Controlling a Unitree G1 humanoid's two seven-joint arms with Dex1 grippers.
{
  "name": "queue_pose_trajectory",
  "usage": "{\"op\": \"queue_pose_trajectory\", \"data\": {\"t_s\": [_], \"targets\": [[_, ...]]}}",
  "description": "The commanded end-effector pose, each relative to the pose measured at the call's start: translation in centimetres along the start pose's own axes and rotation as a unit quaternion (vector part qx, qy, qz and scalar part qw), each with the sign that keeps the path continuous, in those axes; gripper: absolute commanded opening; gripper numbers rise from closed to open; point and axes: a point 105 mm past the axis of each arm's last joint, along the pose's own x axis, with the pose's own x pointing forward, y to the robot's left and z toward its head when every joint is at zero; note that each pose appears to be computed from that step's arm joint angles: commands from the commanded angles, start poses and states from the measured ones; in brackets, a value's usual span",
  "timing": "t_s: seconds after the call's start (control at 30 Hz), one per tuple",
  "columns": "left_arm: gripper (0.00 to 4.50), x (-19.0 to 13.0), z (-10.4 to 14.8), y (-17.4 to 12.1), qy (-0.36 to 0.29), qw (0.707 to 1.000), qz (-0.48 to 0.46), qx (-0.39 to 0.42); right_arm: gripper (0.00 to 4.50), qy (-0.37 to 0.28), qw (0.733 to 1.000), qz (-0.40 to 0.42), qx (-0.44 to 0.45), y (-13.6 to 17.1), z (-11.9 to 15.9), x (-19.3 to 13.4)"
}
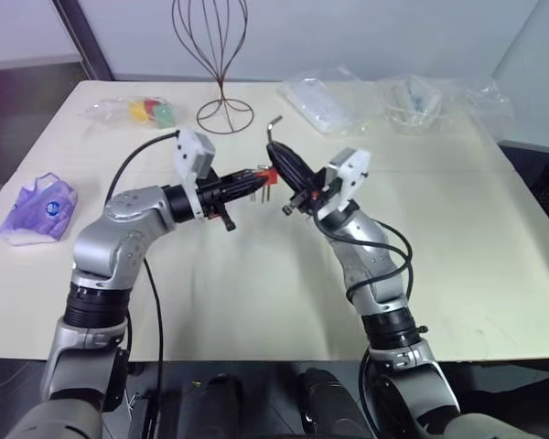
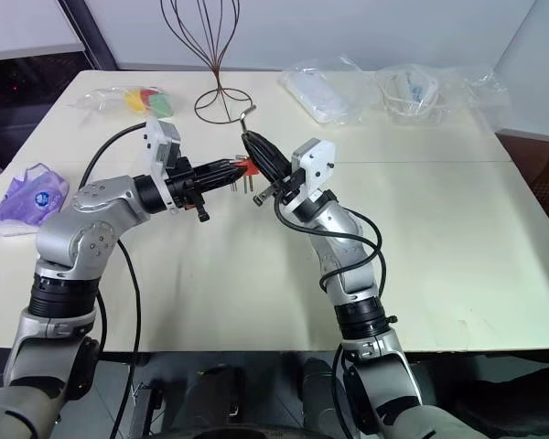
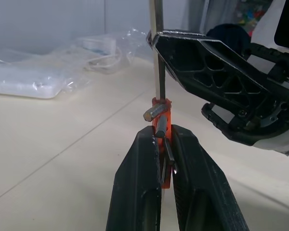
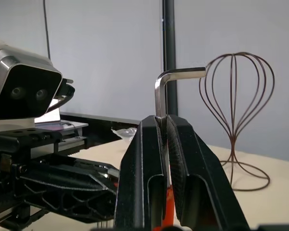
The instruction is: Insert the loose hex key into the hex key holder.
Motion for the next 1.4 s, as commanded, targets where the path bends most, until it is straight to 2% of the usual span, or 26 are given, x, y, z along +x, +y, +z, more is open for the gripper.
{"op": "queue_pose_trajectory", "data": {"t_s": [0.03,0.43,0.57,0.73,0.93,1.2,1.3,1.4], "targets": [[0.00,-0.1,2.0,-0.2,-0.029,0.999,-0.003,0.025,0.03,-0.014,1.000,-0.008,-0.008,-0.2,0.7,-0.1],[0.00,-0.1,2.2,0.0,-0.033,0.999,0.001,0.026,0.03,0.009,1.000,-0.012,-0.007,-0.4,-0.1,-0.9],[0.00,-0.1,2.2,0.0,-0.033,0.999,0.002,0.027,1.54,0.017,1.000,-0.013,-0.010,-0.6,-0.2,-1.3],[0.00,-0.2,1.9,0.1,-0.033,0.999,0.004,0.022,4.16,0.035,0.999,-0.024,-0.017,-1.4,-0.2,-3.3],[0.00,0.0,1.2,0.0,-0.037,0.999,0.006,-0.014,4.16,0.070,0.995,-0.063,-0.034,-2.8,0.0,-6.9],[0.00,2.5,-2.8,-1.5,-0.029,0.982,-0.030,-0.183,4.16,0.118,0.983,-0.124,-0.065,-4.8,0.2,-11.5],[0.00,3.2,-3.7,-1.6,-0.025,0.972,-0.030,-0.232,4.16,0.123,0.981,-0.133,-0.071,-5.0,0.4,-11.9],[0.00,4.4,-5.8,-1.7,-0.008,0.954,-0.032,-0.296,4.16,0.124,0.978,-0.148,-0.078,-5.1,0.6,-12.5]]}}
